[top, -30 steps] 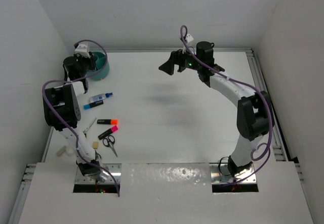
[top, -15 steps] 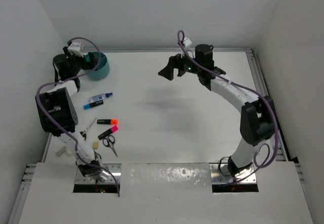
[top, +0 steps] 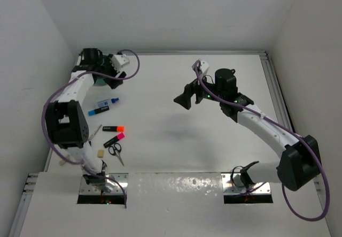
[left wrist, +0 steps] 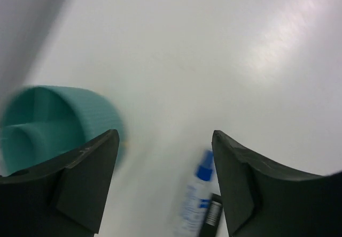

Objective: Sort the stationery into containers
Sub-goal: Place the pen in the storage box, then pick up the stationery from the center of the board.

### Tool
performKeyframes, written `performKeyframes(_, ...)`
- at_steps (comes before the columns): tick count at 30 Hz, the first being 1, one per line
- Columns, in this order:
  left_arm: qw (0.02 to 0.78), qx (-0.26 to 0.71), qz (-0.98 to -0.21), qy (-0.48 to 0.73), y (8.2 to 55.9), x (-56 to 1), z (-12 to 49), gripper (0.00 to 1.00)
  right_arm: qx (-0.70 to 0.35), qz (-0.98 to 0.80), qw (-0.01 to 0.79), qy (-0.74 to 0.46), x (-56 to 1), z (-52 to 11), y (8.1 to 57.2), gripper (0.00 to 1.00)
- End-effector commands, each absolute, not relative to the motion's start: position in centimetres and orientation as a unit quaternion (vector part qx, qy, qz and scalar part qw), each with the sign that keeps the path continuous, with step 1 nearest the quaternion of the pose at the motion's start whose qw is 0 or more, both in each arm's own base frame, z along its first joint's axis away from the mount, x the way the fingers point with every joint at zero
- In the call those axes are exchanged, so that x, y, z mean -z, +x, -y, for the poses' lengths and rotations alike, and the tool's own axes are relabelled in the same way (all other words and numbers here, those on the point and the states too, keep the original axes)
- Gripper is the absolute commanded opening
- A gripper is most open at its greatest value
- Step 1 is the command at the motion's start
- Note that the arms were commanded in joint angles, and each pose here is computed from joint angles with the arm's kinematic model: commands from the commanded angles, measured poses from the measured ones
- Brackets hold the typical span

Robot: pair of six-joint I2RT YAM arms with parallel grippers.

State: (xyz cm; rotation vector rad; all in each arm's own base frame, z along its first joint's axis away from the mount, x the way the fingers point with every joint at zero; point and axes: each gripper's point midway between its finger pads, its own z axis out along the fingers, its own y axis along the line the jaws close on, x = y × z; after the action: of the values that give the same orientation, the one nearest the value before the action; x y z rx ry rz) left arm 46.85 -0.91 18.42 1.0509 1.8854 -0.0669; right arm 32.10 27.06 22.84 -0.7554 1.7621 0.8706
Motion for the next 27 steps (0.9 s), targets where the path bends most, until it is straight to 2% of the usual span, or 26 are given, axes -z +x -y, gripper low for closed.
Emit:
performKeyframes(1, 0.271, 0.090, -0.830, 0.480, 41.0, -9.8, 0.3, 0.69, -0.341, -0.723, 0.510, -0.316, -23.2, -26.5, 31.7, 0.99)
performKeyframes(4, 0.213, 0.096, -0.840, 0.489, 41.0, -8.5, -0.1, 0.70, -0.339, -0.726, 0.503, -0.323, -22.9, -26.6, 31.3, 0.99)
performKeyframes(9, 0.185, 0.028, -0.851, 0.491, 41.6, -6.5, -1.8, 0.73, -0.341, -0.732, 0.491, -0.327, -22.1, -27.1, 30.9, 0.99)
performKeyframes(13, 0.169, 0.014, -0.859, 0.484, 42.0, -4.7, -2.7, 0.73, -0.344, -0.734, 0.484, -0.331, -21.7, -27.8, 30.8, 0.99)
performKeyframes(19, 0.129, 0.059, -0.858, 0.494, 40.1, -3.4, -2.7, 0.69, -0.333, -0.738, 0.481, -0.337, -21.6, -28.1, 31.0, 0.99)
performKeyframes(24, 0.121, 0.043, -0.864, 0.487, 39.9, -1.6, -3.7, 0.67, -0.333, -0.738, 0.480, -0.338, -21.6, -28.5, 31.4, 0.99)
performKeyframes(27, 0.132, 0.033, -0.868, 0.477, 40.9, -1.2, -3.9, 0.61, -0.330, -0.738, 0.478, -0.344, -21.8, -28.8, 31.5, 0.99)
